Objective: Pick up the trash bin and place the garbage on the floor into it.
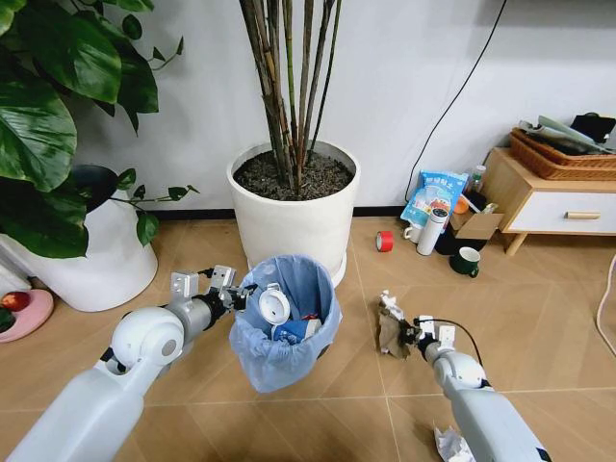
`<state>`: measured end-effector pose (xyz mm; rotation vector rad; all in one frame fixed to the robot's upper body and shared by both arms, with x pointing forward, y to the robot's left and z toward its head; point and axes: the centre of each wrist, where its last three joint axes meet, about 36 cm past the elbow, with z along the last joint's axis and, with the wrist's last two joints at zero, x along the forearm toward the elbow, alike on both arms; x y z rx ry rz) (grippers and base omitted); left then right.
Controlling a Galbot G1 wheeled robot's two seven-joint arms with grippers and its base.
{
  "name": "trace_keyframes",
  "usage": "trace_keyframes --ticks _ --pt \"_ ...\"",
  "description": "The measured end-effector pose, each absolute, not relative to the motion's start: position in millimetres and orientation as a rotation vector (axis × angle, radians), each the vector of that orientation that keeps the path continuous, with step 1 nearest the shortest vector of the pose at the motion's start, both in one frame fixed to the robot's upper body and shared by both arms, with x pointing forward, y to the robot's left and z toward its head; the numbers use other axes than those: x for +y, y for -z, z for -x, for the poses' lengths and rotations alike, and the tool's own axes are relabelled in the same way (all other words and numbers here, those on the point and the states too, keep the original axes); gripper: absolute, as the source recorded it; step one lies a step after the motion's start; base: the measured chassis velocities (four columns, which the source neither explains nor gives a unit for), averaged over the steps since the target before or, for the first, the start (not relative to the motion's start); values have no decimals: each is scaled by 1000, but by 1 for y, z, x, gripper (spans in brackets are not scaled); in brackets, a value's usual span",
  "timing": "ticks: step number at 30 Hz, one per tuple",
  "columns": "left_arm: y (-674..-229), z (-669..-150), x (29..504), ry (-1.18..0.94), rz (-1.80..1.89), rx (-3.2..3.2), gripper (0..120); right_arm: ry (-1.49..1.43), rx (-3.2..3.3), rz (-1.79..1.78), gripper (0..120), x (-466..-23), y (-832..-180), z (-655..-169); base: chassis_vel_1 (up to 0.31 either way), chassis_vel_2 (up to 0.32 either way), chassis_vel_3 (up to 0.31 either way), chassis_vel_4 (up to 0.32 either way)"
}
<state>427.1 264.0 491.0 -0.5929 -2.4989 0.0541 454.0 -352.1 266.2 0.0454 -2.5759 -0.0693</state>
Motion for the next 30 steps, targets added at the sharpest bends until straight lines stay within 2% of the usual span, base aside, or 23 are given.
trace_keyframes --ticks 8,10,15,18,22,30 --pt "-489 -426 261 -51 603 -2490 0 6 -2752 -119 0 -360 -346 -438 0 0 0 0" --pt "-488 -426 259 -51 612 -2485 0 -39 -2836 -208 0 -352 -397 -417 0 0 0 0" --pt "-485 -427 257 -54 631 -2473 0 -83 -2887 -315 0 -340 -440 -388 0 0 0 0" --pt "-483 -429 254 -54 668 -2458 0 -96 -2959 -455 0 -311 -485 -364 0 0 0 0" --pt "-481 -432 250 -43 699 -2441 0 -66 -3004 -588 0 -287 -519 -351 0 0 0 0" --pt "-479 -438 247 -41 727 -2420 0 -7 -3000 -780 0 -265 -546 -339 0 0 0 0"
